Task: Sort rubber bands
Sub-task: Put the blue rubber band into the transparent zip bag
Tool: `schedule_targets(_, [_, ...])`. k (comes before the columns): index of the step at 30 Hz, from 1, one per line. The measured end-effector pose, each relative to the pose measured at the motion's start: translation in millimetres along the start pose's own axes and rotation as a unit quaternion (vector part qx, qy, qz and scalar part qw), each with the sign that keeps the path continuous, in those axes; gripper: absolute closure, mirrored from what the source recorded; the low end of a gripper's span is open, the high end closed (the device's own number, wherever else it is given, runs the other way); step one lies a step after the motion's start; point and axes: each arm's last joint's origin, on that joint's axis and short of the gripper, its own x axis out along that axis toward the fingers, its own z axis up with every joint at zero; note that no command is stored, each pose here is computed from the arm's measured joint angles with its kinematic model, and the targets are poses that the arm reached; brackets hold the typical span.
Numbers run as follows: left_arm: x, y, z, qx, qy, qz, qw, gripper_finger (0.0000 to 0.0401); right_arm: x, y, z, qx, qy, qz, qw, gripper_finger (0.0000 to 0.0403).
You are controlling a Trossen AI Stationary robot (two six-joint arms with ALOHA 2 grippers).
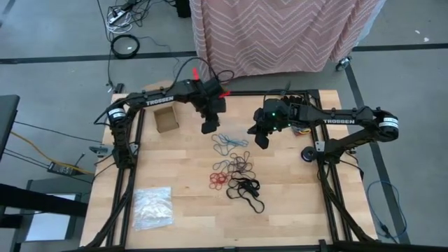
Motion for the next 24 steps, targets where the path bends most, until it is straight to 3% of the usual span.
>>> schedule_targets(4, [2,-2,4,0.003,-0.01,0.012,1.0,0.0394,0,0,0,0.0,0.0,0.0,1.0,0.0403])
schedule_targets(16, [4,-25,30,0.037,-0.076,0.008,0.996,0.0399,3,0,4,0.002,-0.019,0.005,1.0,0.0403])
schedule_targets(24, [22,-26,37,0.025,-0.092,-0.007,0.995,0.04,11,-4,5,0.014,-0.025,0.018,0.999,0.0403])
